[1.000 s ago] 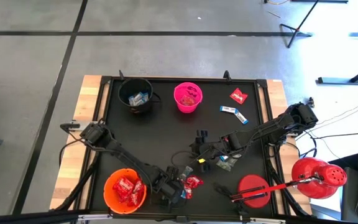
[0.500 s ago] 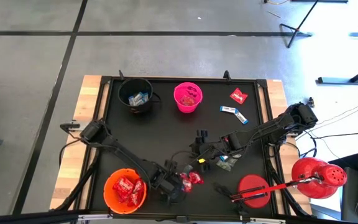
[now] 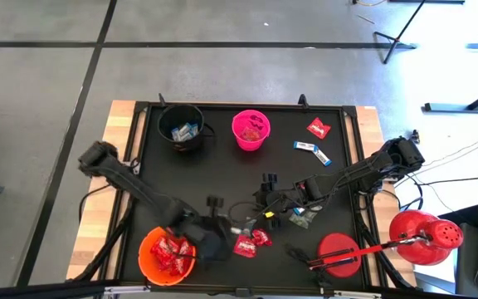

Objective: Organize candy in baskets
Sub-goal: Put the white chocolate bar into the black bucket

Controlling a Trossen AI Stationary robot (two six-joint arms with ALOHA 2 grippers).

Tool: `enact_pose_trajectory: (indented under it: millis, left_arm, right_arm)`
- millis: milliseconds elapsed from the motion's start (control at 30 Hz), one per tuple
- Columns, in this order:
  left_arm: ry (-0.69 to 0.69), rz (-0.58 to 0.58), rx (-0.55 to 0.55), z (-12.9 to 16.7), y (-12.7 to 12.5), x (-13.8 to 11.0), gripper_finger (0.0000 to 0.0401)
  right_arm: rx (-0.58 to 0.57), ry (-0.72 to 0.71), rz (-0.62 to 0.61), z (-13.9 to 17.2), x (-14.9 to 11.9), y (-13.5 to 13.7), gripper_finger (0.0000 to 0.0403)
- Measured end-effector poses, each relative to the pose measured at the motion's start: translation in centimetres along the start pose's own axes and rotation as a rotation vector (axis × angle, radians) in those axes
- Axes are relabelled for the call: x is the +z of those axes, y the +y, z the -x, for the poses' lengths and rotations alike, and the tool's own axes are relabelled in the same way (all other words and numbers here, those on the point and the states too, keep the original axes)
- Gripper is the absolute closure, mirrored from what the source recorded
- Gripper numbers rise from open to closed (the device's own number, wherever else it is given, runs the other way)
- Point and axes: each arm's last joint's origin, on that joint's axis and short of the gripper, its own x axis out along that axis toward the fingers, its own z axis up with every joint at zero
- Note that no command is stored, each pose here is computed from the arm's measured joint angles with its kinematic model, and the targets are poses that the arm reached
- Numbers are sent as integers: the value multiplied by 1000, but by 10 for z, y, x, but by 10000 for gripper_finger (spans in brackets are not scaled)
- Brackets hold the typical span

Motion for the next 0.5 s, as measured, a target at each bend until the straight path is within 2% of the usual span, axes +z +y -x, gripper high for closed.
enact_pose_trajectory:
  millis: [133, 300, 500]
  left_arm:
    - [-88, 0, 73, 44, 10, 0, 397]
    - [-176, 18, 220, 93, 32, -6, 397]
    - [-245, 75, 354, 130, 64, -13, 397]
  right_arm:
    - [0, 6, 2, 0, -1, 0, 185]
    - [-1, 3, 1, 0, 0, 0, 185]
    - [-1, 3, 1, 0, 0, 0, 185]
